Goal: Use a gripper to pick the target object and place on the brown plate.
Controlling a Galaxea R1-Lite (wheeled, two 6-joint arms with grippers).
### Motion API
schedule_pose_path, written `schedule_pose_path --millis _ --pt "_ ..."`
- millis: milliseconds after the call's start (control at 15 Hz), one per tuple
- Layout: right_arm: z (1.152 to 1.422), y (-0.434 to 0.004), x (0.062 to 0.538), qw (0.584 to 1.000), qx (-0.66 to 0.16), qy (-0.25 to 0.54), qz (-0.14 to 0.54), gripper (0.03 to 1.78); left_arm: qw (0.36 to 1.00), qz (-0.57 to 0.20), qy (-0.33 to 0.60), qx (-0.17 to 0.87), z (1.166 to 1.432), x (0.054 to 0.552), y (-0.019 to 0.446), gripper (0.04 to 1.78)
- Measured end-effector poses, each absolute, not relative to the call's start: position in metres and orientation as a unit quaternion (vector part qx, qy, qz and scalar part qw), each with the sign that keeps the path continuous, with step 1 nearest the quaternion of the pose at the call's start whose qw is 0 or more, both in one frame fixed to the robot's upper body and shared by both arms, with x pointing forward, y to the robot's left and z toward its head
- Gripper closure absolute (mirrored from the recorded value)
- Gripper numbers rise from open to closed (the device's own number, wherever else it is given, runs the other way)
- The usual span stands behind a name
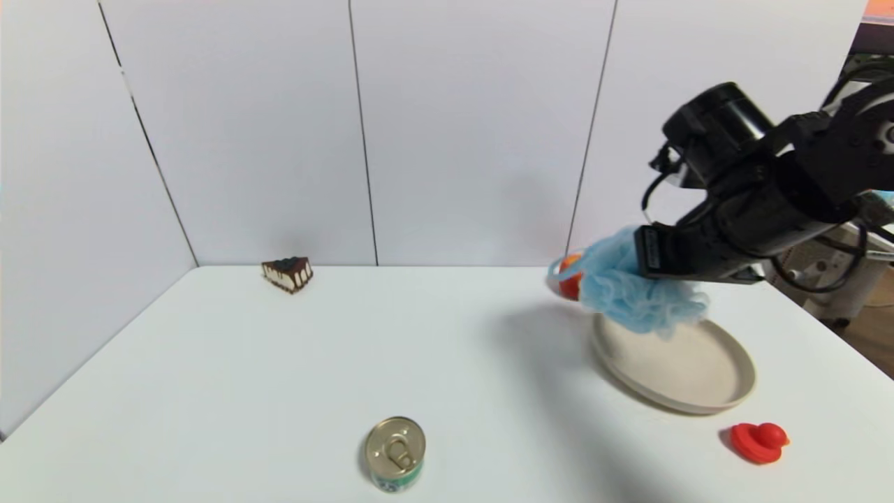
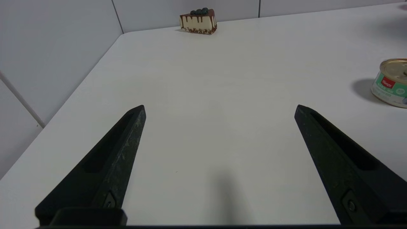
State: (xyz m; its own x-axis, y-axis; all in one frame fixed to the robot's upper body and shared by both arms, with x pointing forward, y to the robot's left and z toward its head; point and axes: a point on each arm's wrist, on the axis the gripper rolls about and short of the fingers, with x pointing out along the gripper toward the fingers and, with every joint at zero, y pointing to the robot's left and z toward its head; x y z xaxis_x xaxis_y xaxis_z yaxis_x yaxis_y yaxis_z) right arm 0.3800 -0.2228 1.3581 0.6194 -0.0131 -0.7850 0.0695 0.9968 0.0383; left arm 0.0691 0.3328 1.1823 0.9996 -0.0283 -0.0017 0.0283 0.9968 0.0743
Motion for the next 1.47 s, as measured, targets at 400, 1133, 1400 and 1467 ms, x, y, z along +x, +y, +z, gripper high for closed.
schedule_pose_path --millis 400,1133,1400,1467 --pt "1.334 -0.283 0.371 0.887 0.048 0.448 -0.099 1.44 0.999 -0.014 0.0 0.037 1.182 0.069 0.333 0.13" --pt "1.365 -0.298 0.334 0.921 0.035 0.38 -0.084 0.42 0.999 -0.014 0.0 0.037 1.182 0.069 0.333 0.13" --pt "1.389 -0.314 0.271 0.947 0.011 0.313 -0.073 0.3 0.999 -0.014 0.0 0.037 1.182 0.069 0.333 0.13" --pt "1.388 -0.318 0.254 0.952 0.005 0.298 -0.071 0.27 0.999 -0.014 0.0 0.037 1.182 0.069 0.333 0.13"
